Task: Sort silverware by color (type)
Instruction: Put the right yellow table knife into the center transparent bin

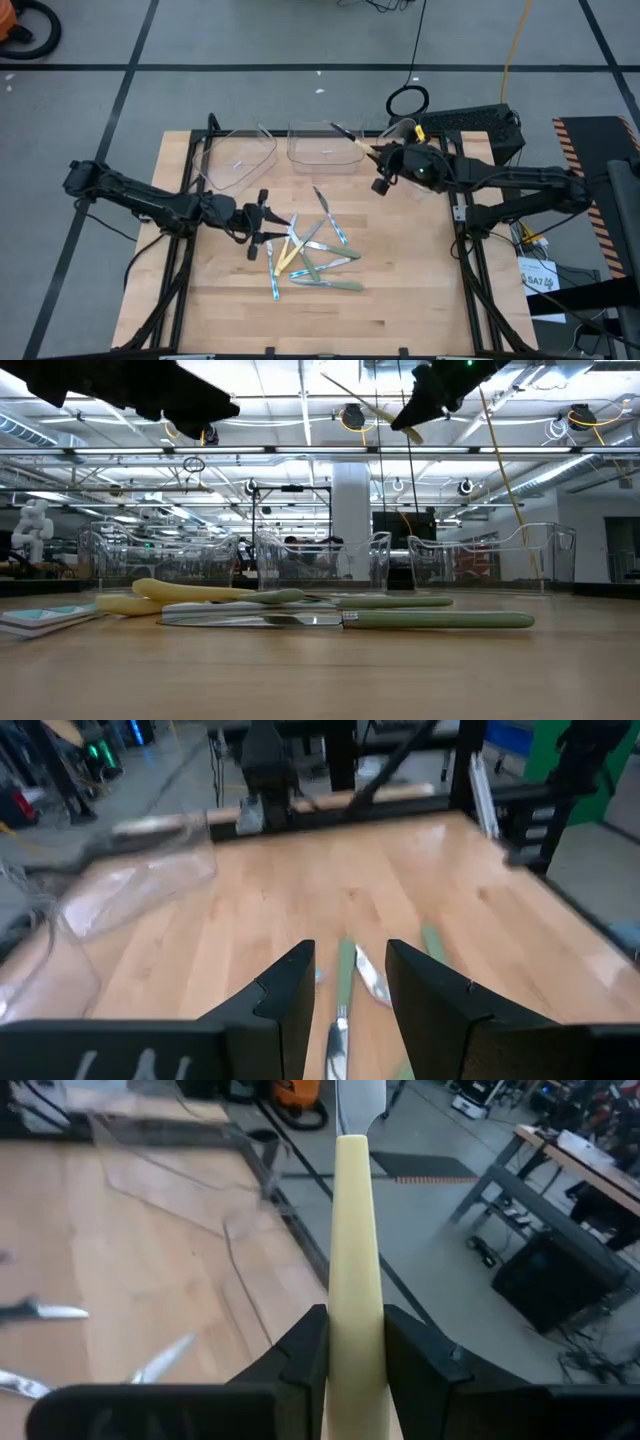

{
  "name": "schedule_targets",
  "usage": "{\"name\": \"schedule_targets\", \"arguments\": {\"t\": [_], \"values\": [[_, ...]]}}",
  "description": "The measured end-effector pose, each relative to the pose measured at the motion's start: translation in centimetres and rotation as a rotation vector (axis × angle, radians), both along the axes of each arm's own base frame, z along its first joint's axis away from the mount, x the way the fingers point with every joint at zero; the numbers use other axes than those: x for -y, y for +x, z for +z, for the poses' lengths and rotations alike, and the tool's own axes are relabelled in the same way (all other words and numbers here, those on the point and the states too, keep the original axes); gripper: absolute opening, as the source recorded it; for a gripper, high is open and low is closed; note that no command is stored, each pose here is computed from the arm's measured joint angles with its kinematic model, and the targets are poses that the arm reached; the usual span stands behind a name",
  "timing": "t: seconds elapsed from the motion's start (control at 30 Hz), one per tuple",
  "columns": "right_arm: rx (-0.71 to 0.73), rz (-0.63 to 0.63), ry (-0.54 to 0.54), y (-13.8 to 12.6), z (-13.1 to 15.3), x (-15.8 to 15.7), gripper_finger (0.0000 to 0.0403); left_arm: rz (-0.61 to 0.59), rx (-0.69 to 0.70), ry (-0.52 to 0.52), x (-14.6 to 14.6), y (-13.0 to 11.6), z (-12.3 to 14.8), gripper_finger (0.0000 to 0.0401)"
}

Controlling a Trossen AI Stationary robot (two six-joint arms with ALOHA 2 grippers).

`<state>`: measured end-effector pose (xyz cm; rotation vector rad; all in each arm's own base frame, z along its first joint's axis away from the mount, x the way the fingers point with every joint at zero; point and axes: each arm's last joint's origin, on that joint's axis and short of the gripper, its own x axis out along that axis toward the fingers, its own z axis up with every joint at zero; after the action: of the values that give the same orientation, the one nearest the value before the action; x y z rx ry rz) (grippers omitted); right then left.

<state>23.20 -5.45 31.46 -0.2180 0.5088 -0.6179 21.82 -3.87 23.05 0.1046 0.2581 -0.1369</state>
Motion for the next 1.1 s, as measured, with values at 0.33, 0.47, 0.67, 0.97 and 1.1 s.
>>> {"name": "schedule_targets", "arguments": {"t": [0.33, 0.47, 0.67, 0.97, 1.1], "values": [[-0.135, -0.087, 0.079, -1.0, -3.1, 1.1, 0.0075, -0.006, -0.052, 0.031, 0.2, 1.1, -1.5, 0.0134], [-0.057, -0.070, 0.037, -0.2, -3.7, 1.3, 0.0075, -0.007, -0.022, 0.029, 0.3, 1.6, -1.6, 0.0134], [0.053, -0.026, -0.101, 2.7, -3.6, 2.2, 0.0075, -0.016, 0.028, 0.058, 0.4, 2.0, -1.4, 0.0134], [-0.051, 0.047, -0.112, 8.0, -4.2, 6.2, 0.0075, -0.006, 0.031, 0.074, 0.0, 2.0, -1.4, 0.0134], [-0.138, 0.030, -0.066, 9.5, -4.7, 8.3, 0.0075, -0.001, 0.003, 0.073, -0.1, 2.0, -1.7, 0.0134]]}}
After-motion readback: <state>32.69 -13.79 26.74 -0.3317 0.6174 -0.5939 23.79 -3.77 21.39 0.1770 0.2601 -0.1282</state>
